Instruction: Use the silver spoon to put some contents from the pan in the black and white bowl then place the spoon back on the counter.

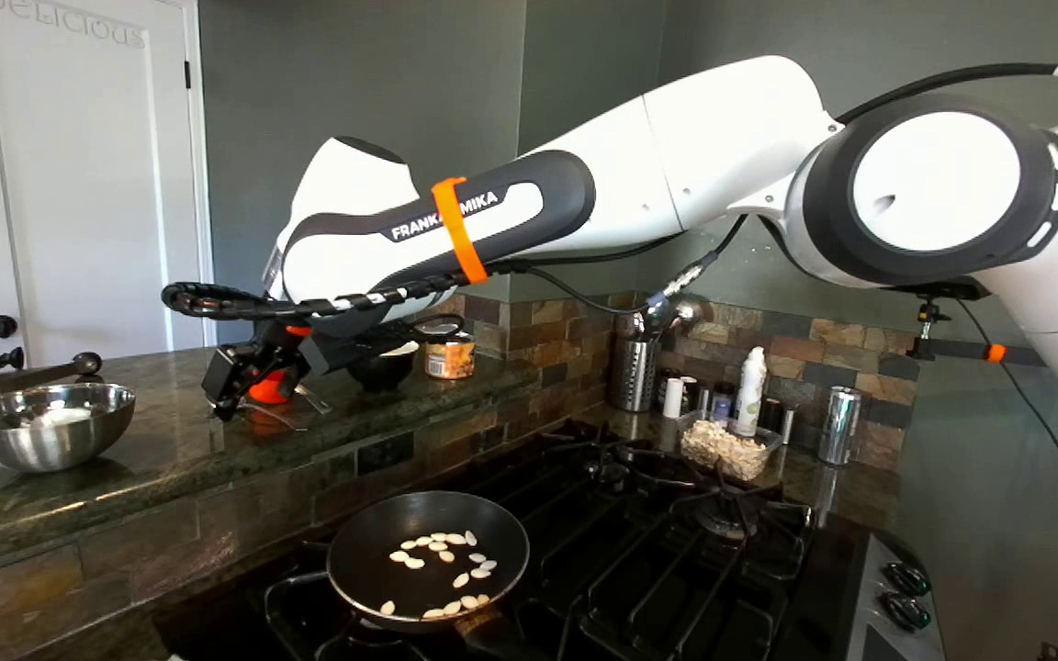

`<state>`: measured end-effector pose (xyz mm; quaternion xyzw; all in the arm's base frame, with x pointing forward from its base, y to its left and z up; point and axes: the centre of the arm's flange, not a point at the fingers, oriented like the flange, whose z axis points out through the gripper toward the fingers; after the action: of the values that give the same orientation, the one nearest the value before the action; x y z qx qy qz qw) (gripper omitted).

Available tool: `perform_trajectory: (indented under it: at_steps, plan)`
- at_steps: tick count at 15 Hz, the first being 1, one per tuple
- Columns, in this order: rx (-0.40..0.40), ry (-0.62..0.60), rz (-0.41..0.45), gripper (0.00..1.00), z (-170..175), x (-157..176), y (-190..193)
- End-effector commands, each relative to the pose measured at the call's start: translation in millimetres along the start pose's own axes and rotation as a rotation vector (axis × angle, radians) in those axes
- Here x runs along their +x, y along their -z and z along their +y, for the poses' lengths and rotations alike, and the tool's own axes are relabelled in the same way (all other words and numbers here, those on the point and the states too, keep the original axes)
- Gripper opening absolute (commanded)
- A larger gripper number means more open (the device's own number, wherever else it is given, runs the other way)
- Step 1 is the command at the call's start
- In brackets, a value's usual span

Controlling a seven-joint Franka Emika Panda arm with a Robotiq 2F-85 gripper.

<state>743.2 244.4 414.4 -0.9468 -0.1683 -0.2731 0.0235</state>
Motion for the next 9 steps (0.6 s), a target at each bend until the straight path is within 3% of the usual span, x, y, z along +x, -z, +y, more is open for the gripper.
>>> perform_trajectory:
  at_steps: [1, 3, 8, 9]
  plan:
    - [0.019, -0.027, 0.015, 0.59, -2.0, 4.8, -12.2]
    - [0.028, -0.029, 0.012, 0.41, -1.7, 4.4, -15.5]
    - [0.043, -0.040, 0.009, 0.22, -0.7, 5.1, -19.4]
    - [0.045, -0.042, 0.010, 0.23, -0.9, 5.4, -19.7]
